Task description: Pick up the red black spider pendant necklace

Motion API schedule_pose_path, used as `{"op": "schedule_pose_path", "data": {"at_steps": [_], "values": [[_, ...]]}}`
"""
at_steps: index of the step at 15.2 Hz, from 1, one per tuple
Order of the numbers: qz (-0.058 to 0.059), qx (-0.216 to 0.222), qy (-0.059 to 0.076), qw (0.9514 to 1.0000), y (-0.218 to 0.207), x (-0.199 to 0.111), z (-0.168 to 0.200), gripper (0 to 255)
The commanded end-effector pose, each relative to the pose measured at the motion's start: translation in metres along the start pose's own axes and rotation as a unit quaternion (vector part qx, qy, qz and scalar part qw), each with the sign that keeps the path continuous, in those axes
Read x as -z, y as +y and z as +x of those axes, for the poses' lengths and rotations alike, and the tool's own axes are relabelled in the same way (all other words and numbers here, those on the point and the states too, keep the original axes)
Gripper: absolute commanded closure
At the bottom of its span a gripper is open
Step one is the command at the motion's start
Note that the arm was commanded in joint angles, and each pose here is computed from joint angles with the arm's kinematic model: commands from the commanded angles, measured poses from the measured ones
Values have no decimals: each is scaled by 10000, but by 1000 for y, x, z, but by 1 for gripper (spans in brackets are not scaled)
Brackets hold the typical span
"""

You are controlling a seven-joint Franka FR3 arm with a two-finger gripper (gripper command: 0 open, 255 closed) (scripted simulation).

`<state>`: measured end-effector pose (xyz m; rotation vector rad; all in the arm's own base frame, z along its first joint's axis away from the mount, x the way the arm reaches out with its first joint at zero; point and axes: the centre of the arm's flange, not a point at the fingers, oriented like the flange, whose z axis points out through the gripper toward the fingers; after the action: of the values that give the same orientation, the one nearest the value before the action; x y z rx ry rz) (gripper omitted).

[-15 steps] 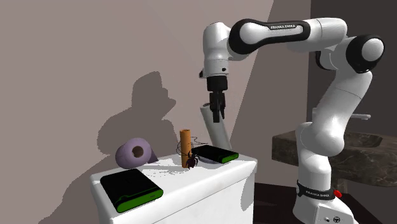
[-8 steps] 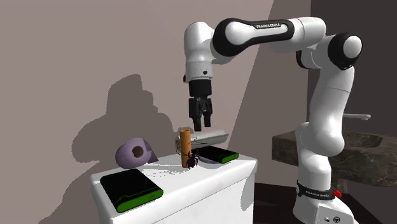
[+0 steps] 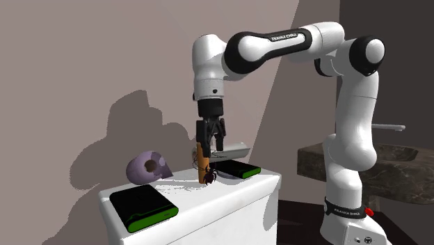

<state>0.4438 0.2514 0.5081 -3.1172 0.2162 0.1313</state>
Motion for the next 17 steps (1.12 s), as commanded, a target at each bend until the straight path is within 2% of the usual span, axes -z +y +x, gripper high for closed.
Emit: {"op": "schedule_pose_path", "data": {"at_steps": [1,3,4,13,17], "values": [[1,-1,2,10000,-1,-14,1,0],[1,-1,2,10000,-1,-14,1,0],[1,-1,2,10000,0,-13,1,255],[1,-1,2,10000,-1,-14,1,255],[1,-1,2,10000,-1,7,-1,255]]}}
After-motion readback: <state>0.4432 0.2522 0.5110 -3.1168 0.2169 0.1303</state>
